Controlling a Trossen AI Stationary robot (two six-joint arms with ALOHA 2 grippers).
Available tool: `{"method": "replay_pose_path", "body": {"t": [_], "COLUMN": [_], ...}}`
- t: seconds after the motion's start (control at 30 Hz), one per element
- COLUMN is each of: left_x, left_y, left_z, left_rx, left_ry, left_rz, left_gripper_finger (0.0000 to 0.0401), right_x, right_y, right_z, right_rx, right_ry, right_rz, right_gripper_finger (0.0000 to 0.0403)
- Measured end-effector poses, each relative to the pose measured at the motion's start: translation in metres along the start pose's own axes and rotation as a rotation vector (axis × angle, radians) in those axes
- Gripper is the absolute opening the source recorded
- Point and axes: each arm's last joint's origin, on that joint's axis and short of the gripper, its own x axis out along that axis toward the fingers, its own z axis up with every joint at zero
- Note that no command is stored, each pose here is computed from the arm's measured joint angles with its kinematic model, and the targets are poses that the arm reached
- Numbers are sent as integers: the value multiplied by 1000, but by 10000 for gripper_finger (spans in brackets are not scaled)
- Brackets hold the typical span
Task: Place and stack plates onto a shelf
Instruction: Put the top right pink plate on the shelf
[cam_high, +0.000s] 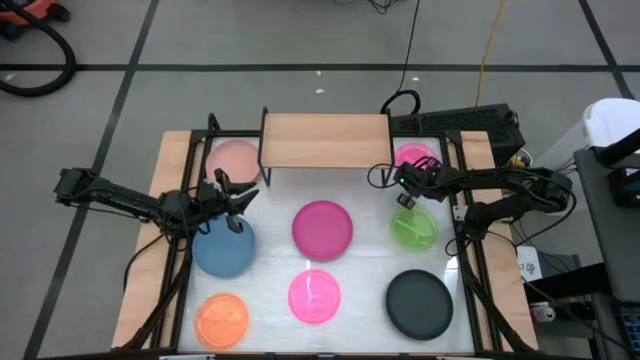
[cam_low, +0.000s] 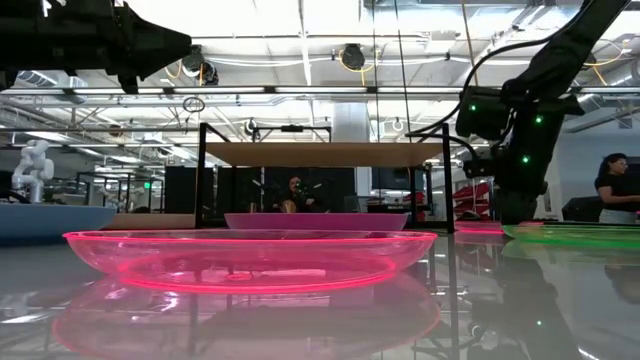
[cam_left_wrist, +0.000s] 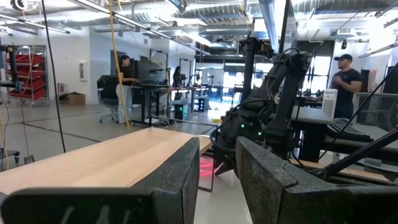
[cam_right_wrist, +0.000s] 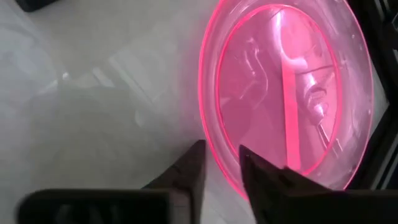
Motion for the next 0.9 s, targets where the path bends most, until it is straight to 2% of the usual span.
{"method": "replay_pose_path", "body": {"t": [0.13, 0.3, 0.5, 0.57, 0.7, 0.9], "left_x": [0, 0, 0, 0, 0, 0], "left_y": [0, 0, 0, 0, 0, 0], "left_z": [0, 0, 0, 0, 0, 0], "left_rx": [0, 0, 0, 0, 0, 0], "left_ry": [0, 0, 0, 0, 0, 0], "left_rz": [0, 0, 0, 0, 0, 0], "left_gripper_finger": [111, 111, 111, 111, 111, 111], "right_x": [0, -2, -19, -27, -48, -85], "right_y": [0, -1, -11, -16, -29, -52], "right_z": [-1, -1, 2, 4, 10, 30], "right_rx": [-5, 10, 101, 151, 281, 404], "right_ry": [7, -7, -114, -178, -359, -738], "right_rz": [0, -2, 3, 2, -78, -171], "right_gripper_finger": [9, 3, 1, 0, 0, 0]}}
